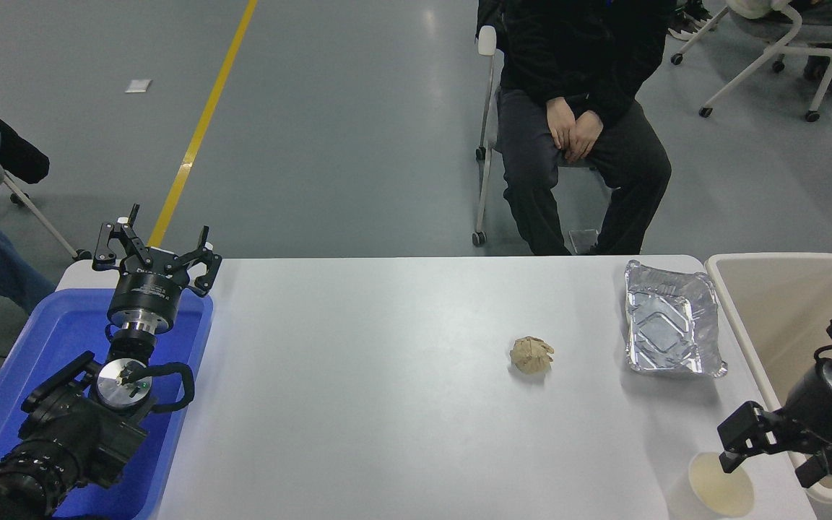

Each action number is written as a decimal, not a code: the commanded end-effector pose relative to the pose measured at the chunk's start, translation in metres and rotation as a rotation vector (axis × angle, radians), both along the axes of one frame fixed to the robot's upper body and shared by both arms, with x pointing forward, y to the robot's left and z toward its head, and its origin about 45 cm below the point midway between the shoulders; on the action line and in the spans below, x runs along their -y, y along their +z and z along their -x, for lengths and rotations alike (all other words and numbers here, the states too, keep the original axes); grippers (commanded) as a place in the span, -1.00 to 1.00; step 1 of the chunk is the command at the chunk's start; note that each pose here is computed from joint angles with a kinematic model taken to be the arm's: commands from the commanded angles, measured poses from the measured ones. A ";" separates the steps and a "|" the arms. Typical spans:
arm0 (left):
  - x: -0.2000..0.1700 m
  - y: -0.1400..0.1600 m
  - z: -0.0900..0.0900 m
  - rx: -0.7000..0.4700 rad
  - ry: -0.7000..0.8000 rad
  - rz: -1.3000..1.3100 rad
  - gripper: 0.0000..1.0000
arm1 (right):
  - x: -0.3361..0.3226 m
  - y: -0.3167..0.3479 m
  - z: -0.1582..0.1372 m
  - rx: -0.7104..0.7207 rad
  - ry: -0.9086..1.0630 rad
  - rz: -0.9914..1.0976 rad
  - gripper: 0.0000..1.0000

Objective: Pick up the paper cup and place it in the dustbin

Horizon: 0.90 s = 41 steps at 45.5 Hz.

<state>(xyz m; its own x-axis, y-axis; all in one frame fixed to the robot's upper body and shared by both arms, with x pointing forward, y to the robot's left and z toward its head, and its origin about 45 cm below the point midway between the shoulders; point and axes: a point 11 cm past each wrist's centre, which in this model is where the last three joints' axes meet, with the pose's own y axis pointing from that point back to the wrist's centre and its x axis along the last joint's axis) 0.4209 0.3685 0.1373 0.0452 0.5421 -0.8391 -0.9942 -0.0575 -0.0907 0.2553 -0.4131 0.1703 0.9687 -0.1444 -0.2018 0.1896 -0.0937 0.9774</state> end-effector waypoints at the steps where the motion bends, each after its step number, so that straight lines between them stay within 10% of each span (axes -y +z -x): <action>1: 0.000 0.000 0.000 -0.001 -0.001 0.000 0.98 | -0.001 -0.014 0.005 0.027 -0.004 -0.007 0.95; 41: 0.000 0.000 0.000 0.000 0.000 0.001 0.98 | 0.014 -0.047 0.020 0.099 -0.005 0.035 0.95</action>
